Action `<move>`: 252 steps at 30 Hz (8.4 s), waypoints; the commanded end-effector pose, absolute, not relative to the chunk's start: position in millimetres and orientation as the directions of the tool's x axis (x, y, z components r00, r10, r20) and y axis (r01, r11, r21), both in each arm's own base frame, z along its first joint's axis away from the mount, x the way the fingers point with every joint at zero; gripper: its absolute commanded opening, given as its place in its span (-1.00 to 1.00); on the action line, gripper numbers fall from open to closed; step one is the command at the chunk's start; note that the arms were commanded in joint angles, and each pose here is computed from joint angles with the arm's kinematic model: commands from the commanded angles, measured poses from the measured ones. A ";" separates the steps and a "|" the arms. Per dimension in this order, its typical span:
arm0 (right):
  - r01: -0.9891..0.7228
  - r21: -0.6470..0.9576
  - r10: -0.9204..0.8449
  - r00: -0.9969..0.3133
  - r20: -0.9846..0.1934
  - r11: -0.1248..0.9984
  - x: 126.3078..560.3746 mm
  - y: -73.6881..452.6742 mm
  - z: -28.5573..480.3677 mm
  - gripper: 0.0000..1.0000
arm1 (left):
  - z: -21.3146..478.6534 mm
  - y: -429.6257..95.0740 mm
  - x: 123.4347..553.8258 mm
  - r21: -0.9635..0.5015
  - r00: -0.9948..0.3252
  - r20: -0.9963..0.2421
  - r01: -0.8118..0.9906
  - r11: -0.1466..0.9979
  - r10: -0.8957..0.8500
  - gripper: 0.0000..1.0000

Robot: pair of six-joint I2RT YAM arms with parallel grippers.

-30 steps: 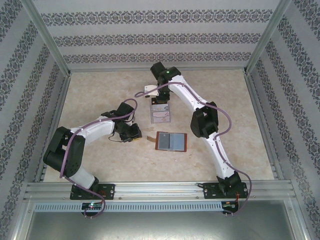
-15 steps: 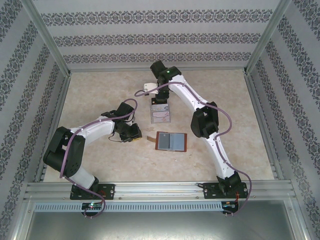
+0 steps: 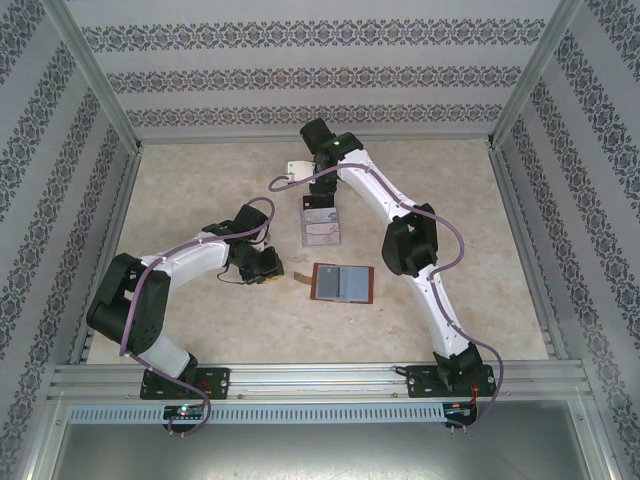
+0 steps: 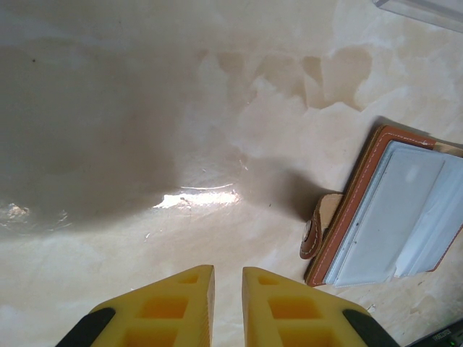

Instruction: Take the credit cards out of the card holder

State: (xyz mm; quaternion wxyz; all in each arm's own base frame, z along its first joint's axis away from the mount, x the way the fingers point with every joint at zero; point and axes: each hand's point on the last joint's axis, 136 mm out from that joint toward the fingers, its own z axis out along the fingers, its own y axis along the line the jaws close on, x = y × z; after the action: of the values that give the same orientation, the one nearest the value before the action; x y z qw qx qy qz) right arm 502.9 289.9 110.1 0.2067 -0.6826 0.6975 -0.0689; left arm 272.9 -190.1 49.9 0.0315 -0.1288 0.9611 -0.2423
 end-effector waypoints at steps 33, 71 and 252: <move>-0.932 -0.351 -0.973 -0.007 -0.230 0.089 503.0 302.4 88.9 -0.34 | 52.6 -185.1 269.0 -0.479 -0.961 0.009 -0.248 0.842 -0.278 -0.65; -0.339 0.389 -0.114 -0.860 -0.498 0.857 387.9 266.6 161.7 -0.92 | 70.7 -254.0 301.1 -0.624 -0.989 -0.059 -0.071 0.778 -0.137 -0.66; 0.124 0.306 0.150 -0.987 -0.063 0.944 247.2 163.7 67.1 -0.76 | 50.9 -357.2 267.9 -0.569 -0.988 0.087 0.053 0.821 0.125 -1.00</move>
State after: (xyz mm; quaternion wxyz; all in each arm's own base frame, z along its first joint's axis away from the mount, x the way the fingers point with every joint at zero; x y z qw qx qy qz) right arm 250.1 167.4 61.9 0.0387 0.0748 0.9859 0.1449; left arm 279.1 -355.1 60.0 -0.0358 0.0381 0.9491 -0.3105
